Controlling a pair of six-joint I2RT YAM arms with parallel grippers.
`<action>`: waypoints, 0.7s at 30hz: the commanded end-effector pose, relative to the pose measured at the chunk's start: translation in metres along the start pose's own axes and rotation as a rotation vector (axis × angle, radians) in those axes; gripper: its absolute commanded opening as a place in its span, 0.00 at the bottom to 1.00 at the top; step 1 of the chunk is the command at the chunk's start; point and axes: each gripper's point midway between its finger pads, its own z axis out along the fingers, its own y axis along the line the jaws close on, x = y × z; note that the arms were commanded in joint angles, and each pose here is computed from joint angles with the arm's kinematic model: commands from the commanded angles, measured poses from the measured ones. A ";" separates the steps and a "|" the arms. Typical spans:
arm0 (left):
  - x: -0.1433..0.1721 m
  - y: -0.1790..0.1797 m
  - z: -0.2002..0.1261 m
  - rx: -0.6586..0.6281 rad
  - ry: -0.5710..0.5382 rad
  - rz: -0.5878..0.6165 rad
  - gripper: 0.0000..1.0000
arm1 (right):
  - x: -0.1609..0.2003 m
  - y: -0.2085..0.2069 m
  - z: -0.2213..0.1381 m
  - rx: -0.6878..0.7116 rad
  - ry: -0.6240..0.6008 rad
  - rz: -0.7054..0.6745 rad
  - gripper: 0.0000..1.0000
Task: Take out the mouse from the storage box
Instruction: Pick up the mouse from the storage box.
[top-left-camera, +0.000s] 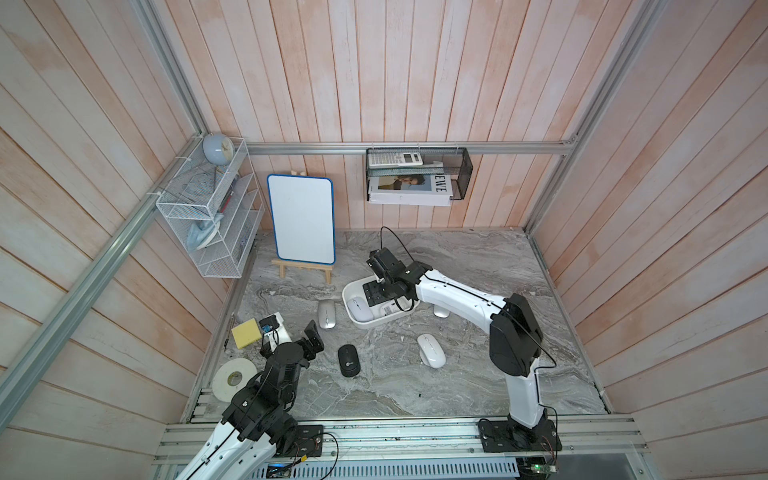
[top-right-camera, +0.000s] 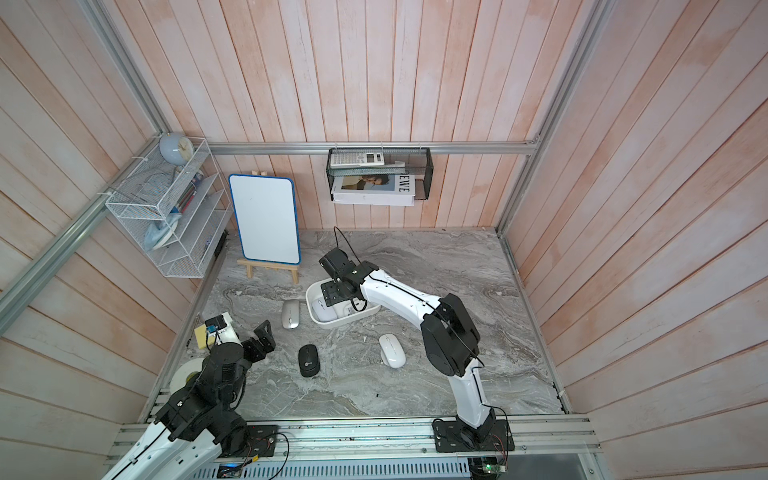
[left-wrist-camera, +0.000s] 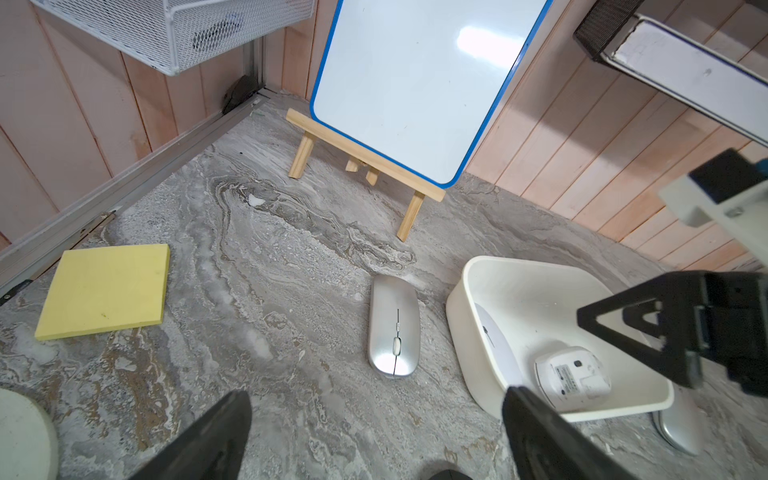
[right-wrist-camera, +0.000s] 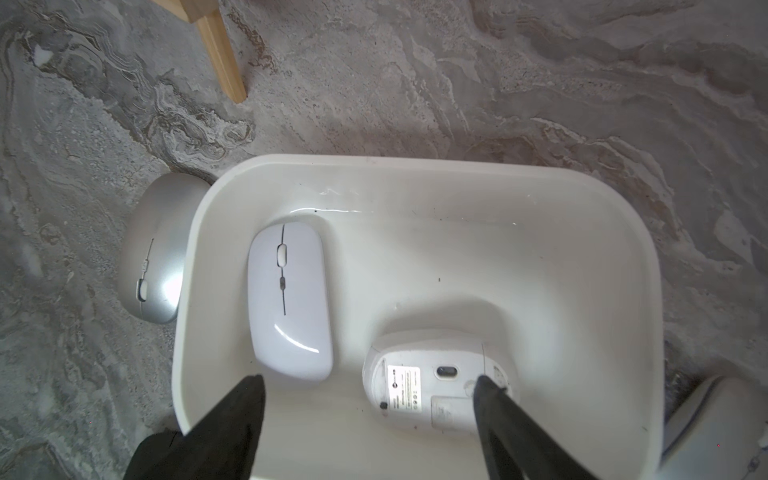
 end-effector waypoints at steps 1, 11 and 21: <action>-0.003 0.005 -0.001 -0.010 -0.035 -0.005 1.00 | 0.011 0.009 0.010 0.000 0.085 -0.035 0.83; -0.005 0.008 -0.003 -0.016 -0.047 -0.016 1.00 | 0.018 0.035 0.040 -0.017 0.163 -0.093 0.83; -0.005 0.008 -0.003 -0.015 -0.049 -0.015 1.00 | 0.030 0.043 0.062 -0.038 0.212 -0.089 0.83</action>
